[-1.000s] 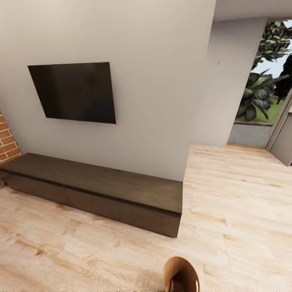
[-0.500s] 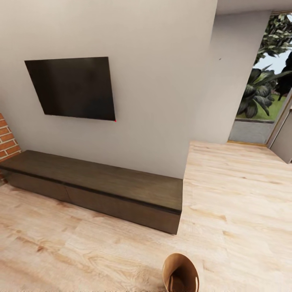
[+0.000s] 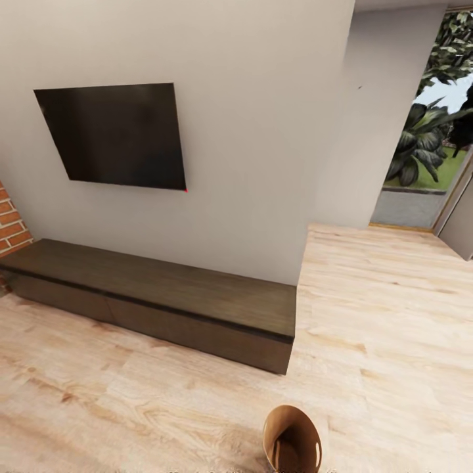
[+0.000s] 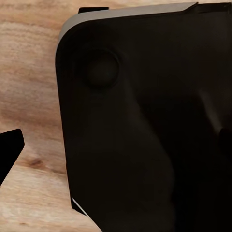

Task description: Put the three can of soda from the living room inside the tash can in the kitchen.

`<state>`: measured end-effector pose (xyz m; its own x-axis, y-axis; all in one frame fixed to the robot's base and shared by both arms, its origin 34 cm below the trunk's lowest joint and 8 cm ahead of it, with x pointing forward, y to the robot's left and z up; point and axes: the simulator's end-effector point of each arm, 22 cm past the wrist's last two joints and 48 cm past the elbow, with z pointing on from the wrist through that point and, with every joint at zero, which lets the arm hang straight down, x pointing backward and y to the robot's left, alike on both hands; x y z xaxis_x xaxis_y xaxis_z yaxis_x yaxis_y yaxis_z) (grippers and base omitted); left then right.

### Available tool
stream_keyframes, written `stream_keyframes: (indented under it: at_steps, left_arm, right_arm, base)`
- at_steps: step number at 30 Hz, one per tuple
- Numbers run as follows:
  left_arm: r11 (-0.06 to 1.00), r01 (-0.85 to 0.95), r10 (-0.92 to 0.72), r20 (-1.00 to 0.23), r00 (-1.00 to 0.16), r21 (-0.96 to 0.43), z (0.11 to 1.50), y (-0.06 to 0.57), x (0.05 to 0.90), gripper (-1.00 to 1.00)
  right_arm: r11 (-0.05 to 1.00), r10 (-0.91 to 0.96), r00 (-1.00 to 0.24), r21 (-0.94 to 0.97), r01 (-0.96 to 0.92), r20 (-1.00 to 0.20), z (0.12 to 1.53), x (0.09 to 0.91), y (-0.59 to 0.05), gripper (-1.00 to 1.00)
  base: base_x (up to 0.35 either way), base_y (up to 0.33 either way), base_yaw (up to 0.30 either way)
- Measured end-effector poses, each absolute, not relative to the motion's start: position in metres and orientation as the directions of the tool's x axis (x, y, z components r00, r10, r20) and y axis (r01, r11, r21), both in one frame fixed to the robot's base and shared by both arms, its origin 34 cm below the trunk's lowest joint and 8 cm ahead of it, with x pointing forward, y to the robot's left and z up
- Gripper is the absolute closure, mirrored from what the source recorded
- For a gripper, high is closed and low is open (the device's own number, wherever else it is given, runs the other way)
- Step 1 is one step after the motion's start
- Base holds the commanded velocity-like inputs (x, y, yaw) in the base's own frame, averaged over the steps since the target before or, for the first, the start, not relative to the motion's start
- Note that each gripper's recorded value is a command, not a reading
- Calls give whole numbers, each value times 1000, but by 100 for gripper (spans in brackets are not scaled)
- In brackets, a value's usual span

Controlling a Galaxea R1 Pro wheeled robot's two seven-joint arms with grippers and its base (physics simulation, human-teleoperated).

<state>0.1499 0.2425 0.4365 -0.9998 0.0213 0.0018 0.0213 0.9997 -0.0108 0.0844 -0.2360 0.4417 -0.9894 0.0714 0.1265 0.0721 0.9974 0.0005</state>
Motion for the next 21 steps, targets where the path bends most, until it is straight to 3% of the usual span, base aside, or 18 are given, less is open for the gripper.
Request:
stream_keyframes:
  at_steps: [21]
  left_arm:
    - [999, 10, 12, 51, -999, -46, 429, 218, 133, -100]
  right_arm:
    - [997, 71, -985, -1, 72, 160, 435, 71, -236, -100]
  base:
    - [0, 0, 0]
